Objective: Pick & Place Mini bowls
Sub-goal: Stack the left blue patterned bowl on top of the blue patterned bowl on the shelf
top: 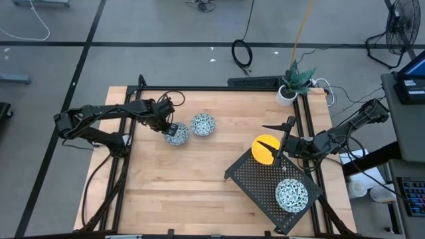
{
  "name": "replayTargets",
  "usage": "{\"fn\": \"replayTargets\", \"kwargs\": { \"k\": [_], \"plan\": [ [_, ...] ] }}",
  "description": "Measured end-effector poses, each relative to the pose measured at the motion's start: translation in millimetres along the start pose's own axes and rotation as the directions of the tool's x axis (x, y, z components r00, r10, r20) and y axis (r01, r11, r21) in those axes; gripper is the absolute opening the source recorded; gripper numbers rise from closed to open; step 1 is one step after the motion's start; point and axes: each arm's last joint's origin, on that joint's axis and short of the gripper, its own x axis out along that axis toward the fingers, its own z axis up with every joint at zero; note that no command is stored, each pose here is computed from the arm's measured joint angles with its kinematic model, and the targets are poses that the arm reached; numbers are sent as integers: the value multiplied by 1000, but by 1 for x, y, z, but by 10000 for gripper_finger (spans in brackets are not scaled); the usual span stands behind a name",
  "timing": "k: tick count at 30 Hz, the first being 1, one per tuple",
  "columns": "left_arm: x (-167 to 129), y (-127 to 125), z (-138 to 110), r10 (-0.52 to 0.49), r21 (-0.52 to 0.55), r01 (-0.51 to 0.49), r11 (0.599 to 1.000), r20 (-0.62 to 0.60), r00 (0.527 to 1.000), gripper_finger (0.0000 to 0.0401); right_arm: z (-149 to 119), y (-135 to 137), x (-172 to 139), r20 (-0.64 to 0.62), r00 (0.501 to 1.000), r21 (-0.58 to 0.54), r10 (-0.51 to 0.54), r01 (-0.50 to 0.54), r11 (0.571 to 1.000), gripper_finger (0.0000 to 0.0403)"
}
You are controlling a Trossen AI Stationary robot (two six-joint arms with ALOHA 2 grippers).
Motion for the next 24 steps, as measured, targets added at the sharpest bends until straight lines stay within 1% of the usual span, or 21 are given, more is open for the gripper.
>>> {"fn": "replayTargets", "kwargs": {
  "k": [6, 12, 16, 19, 24],
  "plan": [
    [0, 0, 0, -3, -9, 3, 1000, -3, 1000, 120, 0, 0, 0, 0, 1000, 0, 0, 0, 1000, 254],
    [0, 0, 0, -3, -42, 3, 999, -4, 1000, 120, 0, 0, 0, 0, 1000, 0, 0, 0, 1000, 254],
    [0, 0, 0, -3, -30, 3, 1000, -5, 1000, 118, 0, 0, 0, 0, 1000, 0, 0, 0, 1000, 254],
    [0, 0, -1, -13, -25, 12, 1000, -14, 1000, 97, 0, 0, 0, 0, 1000, 0, 0, 0, 1000, 254],
    [0, -1, -1, -50, 45, 51, 998, -36, 998, 21, 0, 0, 0, 0, 1000, 0, 0, 0, 1000, 254]
  ]
}}
